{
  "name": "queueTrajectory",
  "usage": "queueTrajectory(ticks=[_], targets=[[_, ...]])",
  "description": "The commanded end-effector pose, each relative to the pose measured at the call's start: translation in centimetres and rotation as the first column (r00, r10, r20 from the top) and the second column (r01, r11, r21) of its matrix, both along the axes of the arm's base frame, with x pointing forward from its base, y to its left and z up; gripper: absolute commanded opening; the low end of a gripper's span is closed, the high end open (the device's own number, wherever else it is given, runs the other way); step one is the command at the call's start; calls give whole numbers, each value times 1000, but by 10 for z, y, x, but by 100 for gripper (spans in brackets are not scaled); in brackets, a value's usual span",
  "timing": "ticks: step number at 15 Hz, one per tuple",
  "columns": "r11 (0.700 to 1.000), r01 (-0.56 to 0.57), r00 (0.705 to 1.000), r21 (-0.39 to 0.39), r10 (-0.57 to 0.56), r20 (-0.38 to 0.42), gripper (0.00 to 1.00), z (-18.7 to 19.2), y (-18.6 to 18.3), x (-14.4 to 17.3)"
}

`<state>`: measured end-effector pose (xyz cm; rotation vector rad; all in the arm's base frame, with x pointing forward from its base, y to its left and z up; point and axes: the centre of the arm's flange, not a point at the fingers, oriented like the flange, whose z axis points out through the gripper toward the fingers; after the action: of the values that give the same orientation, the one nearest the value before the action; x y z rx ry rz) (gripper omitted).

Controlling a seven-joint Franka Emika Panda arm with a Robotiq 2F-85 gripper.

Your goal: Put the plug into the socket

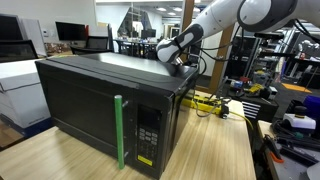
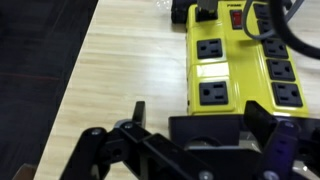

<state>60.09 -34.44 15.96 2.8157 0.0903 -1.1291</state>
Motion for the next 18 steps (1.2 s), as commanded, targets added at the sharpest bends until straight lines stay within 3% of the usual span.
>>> queueTrajectory(ticks=[1,3,6,7,13,18], targets=[[998,15,996,-69,-9,94,100,33,19,-23],[994,67,983,-87,-51,174,100,53,20,-30],[983,171,926,-65,-138,351,100,85,19,-45],[981,188,919,-53,-156,363,100,107,18,-57],[981,180,950,-66,-156,269,100,152,21,-97],[987,137,980,-88,-122,158,100,159,26,-114]])
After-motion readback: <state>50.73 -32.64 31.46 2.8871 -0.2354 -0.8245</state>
